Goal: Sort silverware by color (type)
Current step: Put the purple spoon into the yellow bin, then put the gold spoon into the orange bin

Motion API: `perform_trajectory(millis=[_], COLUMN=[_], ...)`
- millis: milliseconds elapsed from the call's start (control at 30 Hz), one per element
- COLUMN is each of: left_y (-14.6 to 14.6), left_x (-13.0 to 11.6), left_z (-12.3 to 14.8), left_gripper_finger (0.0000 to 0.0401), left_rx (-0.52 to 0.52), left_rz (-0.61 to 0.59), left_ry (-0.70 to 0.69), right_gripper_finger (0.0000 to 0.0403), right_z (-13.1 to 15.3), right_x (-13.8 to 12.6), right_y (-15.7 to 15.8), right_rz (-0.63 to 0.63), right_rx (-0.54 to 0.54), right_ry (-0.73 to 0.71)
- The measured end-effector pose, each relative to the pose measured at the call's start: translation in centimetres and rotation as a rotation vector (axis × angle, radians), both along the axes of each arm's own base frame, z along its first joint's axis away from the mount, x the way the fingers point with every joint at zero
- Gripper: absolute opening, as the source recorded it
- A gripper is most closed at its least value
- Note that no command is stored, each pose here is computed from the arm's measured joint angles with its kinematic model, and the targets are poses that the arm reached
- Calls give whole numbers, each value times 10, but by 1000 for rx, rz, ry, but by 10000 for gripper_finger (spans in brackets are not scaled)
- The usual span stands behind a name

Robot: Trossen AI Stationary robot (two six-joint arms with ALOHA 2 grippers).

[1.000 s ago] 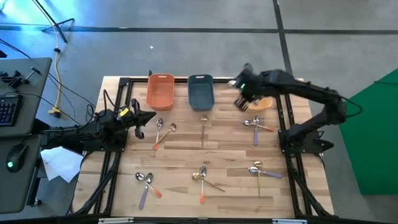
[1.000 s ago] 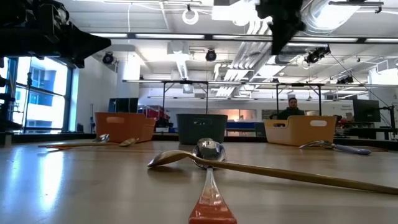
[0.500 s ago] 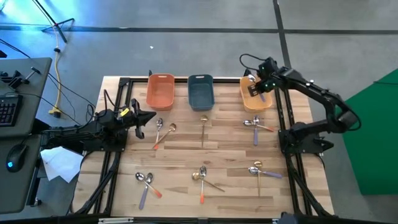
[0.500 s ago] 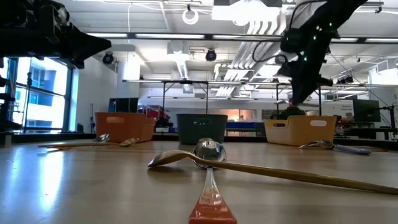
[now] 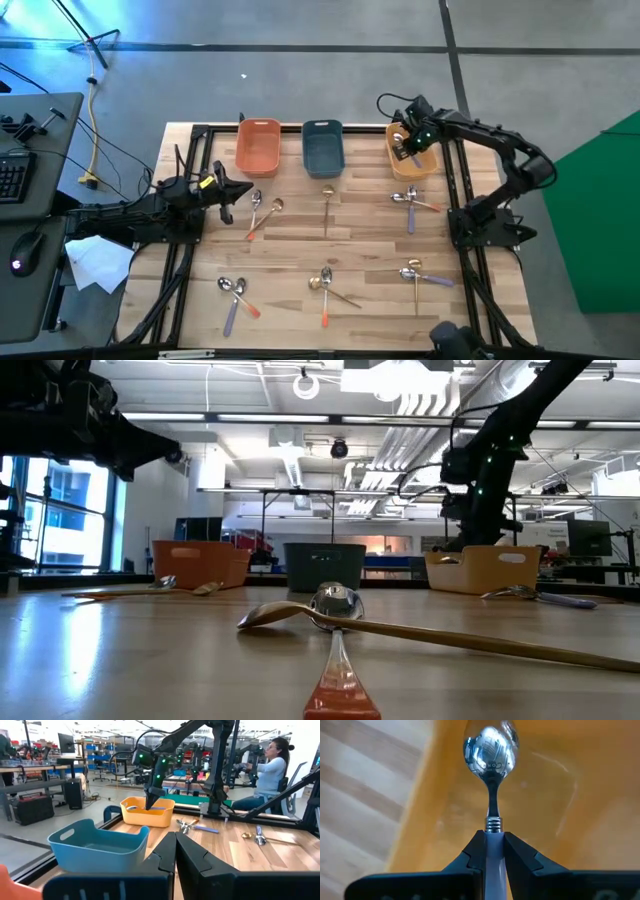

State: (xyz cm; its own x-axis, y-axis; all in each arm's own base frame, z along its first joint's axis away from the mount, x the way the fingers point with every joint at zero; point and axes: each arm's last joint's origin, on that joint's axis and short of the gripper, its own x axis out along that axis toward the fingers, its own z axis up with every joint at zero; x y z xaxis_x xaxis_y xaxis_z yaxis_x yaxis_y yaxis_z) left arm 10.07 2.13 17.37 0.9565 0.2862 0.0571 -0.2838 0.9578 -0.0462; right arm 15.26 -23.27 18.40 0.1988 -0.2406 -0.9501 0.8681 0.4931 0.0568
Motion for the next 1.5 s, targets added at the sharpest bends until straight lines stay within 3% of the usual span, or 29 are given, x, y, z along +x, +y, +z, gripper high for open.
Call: perform_trajectory(millis=[400,567,800,967,1200,1500], left_y=[0,1,0,0,-1,2], left_x=[0,0,0,0,5,30], left_z=[-3,-2,-2,-2,-1,15], left_gripper_finger=[0,0,0,0,0,0], left_rx=[23,31,-3,-54,-121,-188], left_rz=[2,37,14,-7,-64,-95], left_ry=[36,36,24,4,79,323], right_gripper_finger=[35,60,125,115,11,6], right_z=[-27,-26,3,41,91,91], right_x=[-8,-7,3,22,34,37], right_y=[-14,-14,-26,-24,13,90], right_rz=[-31,-15,-22,90,267,413], right_rx=[79,73,-10,-71,-305,-576], right_ry=[55,57,118,141,-108,-475])
